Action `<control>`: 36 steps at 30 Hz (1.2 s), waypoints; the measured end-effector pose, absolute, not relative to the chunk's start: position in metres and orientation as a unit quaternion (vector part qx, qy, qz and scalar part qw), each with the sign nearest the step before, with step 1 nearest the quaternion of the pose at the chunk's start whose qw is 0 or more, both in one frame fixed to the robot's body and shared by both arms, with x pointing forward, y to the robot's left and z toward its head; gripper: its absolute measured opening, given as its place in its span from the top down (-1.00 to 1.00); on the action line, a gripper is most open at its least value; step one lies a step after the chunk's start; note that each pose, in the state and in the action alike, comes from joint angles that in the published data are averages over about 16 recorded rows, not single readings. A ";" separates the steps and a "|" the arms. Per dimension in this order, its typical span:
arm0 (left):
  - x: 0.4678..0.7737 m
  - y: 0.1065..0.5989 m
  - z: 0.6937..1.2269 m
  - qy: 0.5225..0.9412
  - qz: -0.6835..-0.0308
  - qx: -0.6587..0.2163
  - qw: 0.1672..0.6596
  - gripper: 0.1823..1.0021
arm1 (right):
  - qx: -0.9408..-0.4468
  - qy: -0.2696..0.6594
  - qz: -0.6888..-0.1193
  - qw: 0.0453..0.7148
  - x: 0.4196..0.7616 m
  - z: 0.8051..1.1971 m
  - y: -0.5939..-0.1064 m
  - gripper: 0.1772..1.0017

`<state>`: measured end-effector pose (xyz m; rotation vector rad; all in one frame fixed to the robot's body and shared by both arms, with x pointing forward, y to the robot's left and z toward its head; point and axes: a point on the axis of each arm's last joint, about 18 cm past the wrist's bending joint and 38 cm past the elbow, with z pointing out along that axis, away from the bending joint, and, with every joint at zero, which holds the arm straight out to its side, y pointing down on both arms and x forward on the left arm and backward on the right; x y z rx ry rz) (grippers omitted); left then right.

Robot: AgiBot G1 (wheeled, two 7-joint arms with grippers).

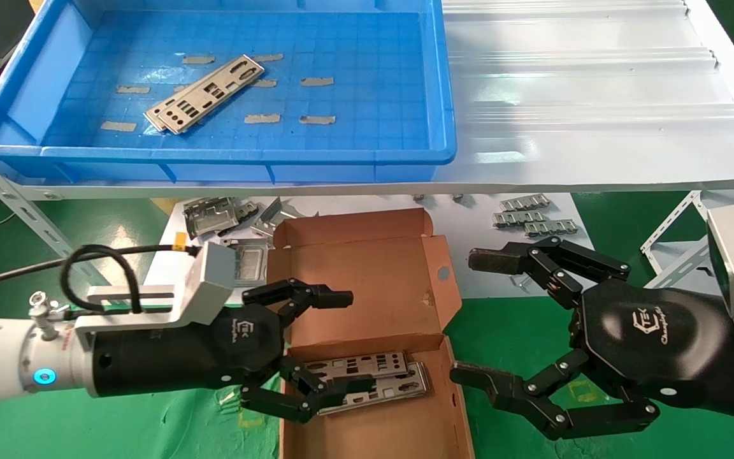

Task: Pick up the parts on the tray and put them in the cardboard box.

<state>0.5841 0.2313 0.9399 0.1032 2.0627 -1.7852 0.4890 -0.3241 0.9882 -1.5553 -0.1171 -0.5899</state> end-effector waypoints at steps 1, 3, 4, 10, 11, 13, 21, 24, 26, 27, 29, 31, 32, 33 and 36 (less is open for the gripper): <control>0.582 0.233 0.941 0.738 -0.642 0.038 0.205 -1.00 | -0.691 -0.052 -0.262 0.672 0.489 0.988 -0.324 -1.00; 0.578 0.237 0.944 0.735 -0.645 0.040 0.207 -1.00 | -0.691 -0.052 -0.262 0.672 0.489 0.988 -0.324 -1.00; 0.575 0.239 0.945 0.733 -0.646 0.041 0.208 -1.00 | -0.691 -0.052 -0.262 0.672 0.489 0.988 -0.324 -1.00; 0.561 0.251 0.954 0.725 -0.653 0.048 0.214 -1.00 | -0.691 -0.052 -0.262 0.672 0.489 0.988 -0.324 -1.00; 0.559 0.253 0.955 0.723 -0.654 0.049 0.214 -1.00 | -0.691 -0.052 -0.262 0.672 0.489 0.988 -0.324 -1.00; 0.554 0.257 0.958 0.721 -0.656 0.052 0.216 -1.00 | -0.691 -0.052 -0.262 0.672 0.489 0.988 -0.324 -1.00; 0.533 0.271 0.968 0.713 -0.662 0.064 0.224 -1.00 | -0.691 -0.052 -0.262 0.672 0.489 0.988 -0.324 -1.00; 0.525 0.276 0.972 0.710 -0.663 0.069 0.227 -1.00 | -0.691 -0.052 -0.262 0.672 0.489 0.988 -0.324 -1.00; 0.520 0.279 0.974 0.709 -0.663 0.072 0.229 -1.00 | -0.691 -0.052 -0.262 0.672 0.489 0.988 -0.324 -1.00; 0.517 0.281 0.976 0.708 -0.663 0.074 0.230 -1.00 | -0.691 -0.052 -0.262 0.672 0.489 0.988 -0.324 -1.00; 0.512 0.284 0.978 0.707 -0.663 0.077 0.232 -1.00 | -0.691 -0.052 -0.262 0.672 0.489 0.988 -0.324 -1.00; 0.506 0.287 0.980 0.706 -0.663 0.081 0.234 -1.00 | -0.691 -0.052 -0.262 0.672 0.489 0.988 -0.324 -1.00; 0.503 0.288 0.982 0.706 -0.663 0.083 0.235 -1.00 | -0.691 -0.052 -0.262 0.672 0.489 0.988 -0.324 -1.00; 0.500 0.289 0.983 0.706 -0.663 0.085 0.236 -1.00 | -0.691 -0.052 -0.262 0.672 0.489 0.988 -0.324 -1.00; 0.492 0.293 0.986 0.705 -0.662 0.090 0.239 -1.00 | -0.691 -0.052 -0.262 0.672 0.489 0.988 -0.324 -1.00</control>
